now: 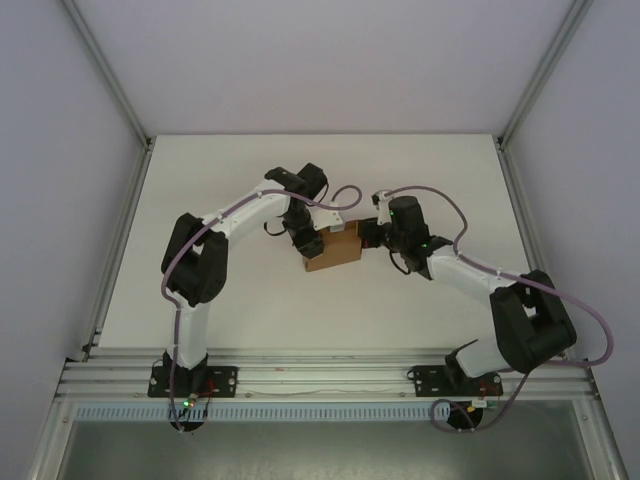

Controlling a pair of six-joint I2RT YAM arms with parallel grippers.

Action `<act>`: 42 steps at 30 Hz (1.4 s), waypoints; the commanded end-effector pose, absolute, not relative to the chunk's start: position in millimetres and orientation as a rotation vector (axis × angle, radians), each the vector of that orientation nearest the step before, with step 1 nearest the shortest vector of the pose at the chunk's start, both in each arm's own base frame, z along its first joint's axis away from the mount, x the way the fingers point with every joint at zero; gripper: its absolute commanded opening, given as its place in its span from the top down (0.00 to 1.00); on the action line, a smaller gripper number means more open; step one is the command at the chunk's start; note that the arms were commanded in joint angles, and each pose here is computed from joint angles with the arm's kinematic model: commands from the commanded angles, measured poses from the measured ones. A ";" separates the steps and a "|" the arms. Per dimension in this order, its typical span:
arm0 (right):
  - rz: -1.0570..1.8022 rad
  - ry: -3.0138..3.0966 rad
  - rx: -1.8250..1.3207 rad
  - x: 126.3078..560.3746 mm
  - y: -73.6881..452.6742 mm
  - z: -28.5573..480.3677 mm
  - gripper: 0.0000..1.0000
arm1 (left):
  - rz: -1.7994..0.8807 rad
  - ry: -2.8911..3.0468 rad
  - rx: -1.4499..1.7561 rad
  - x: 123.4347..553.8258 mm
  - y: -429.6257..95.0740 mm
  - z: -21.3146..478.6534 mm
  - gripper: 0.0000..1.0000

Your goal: Assemble paper box

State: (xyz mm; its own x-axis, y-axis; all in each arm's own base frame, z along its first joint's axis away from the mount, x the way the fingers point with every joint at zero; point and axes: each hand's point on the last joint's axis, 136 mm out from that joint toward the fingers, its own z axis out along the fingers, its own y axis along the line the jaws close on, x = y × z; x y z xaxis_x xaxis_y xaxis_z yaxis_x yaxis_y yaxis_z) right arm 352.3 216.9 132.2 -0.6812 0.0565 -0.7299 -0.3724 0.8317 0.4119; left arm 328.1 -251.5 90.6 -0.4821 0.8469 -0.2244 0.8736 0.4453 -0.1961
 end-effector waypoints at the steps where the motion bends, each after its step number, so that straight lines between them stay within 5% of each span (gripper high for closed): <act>1: 0.669 2.467 -0.119 319.2 205.2 77.4 1.00 | -0.383 2.549 1.529 344.4 -258.6 81.0 0.74; 11: 0.614 2.484 -0.014 336.2 201.9 116.8 1.00 | -0.352 2.560 1.542 341.1 -252.4 77.3 0.75; 25: 0.340 2.443 -0.232 320.1 166.5 60.8 1.00 | -0.376 2.526 1.624 332.6 -250.0 77.4 0.75; 42: 0.336 2.367 -0.325 341.2 179.1 96.1 1.00 | -0.400 2.483 1.696 326.2 -244.8 81.3 0.76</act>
